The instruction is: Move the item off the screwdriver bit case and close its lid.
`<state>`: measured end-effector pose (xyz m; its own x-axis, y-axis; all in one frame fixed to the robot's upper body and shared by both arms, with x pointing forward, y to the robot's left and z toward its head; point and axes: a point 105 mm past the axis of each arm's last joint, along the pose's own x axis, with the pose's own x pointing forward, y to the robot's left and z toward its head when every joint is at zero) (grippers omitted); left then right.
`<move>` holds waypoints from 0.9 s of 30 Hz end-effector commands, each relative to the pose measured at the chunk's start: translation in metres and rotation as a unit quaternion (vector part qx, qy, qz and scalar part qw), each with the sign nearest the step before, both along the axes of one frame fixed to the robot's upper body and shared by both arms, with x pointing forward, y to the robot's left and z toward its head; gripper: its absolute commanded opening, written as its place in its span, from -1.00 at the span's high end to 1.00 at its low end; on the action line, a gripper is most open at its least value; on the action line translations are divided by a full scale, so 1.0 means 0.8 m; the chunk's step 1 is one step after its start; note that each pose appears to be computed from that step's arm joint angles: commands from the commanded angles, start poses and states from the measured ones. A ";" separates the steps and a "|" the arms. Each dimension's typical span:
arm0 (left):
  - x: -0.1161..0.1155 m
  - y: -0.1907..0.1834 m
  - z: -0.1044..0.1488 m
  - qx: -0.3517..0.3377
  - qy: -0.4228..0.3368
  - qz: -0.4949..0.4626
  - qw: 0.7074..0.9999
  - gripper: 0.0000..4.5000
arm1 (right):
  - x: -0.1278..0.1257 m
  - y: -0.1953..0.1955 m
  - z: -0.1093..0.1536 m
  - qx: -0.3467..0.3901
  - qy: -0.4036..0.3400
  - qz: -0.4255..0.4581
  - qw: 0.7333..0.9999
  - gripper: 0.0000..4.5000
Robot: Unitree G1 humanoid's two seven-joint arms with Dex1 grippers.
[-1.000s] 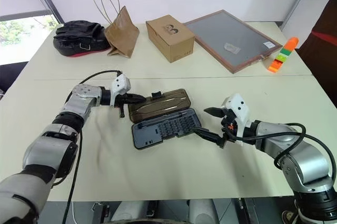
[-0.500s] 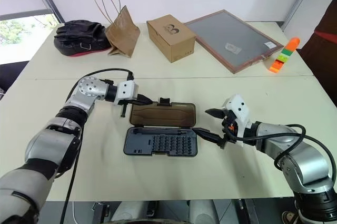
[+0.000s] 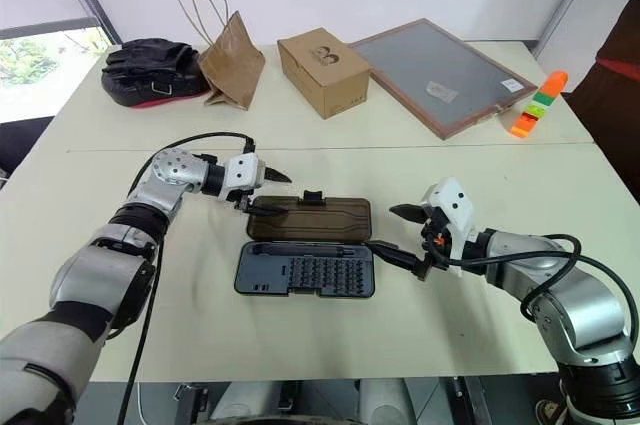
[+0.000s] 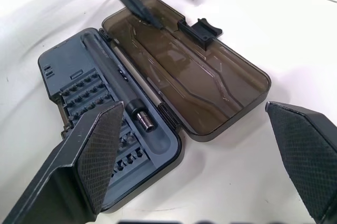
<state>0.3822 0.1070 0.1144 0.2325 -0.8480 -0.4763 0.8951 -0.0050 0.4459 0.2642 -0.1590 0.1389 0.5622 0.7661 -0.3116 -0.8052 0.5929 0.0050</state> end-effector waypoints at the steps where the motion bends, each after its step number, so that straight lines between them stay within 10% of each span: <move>1: 0.017 0.004 0.028 -0.060 -0.005 0.048 0.997 -0.99 | 0.003 -0.002 0.016 0.001 -0.026 0.003 1.000 -1.00; 6: 0.032 0.011 0.115 -0.235 0.059 0.086 0.966 -0.99 | 0.003 -0.004 0.031 0.032 -0.029 0.000 0.999 -1.00; 14: -0.062 0.044 0.141 -0.273 0.179 0.063 0.943 -0.99 | 0.001 -0.003 0.052 0.086 -0.028 0.006 0.996 -1.00; 17: -0.098 0.051 0.118 -0.267 0.201 0.091 0.938 -0.62 | 0.017 -0.008 0.061 0.083 -0.050 -0.008 0.995 -1.00; 24: -0.173 0.042 0.057 -0.202 0.207 0.122 0.950 0.97 | 0.062 -0.013 0.071 0.044 -0.086 -0.026 0.995 -1.00; 27: -0.195 0.037 0.025 -0.167 0.204 0.129 0.956 0.99 | 0.077 -0.013 0.063 0.016 -0.090 -0.024 0.996 -1.00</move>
<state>0.2327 0.1427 0.1325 0.3135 -0.9113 -0.2670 0.9345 0.3461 -0.0838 0.3219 -0.1701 0.1825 0.6411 0.7439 -0.1884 -0.7636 0.6429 -0.0601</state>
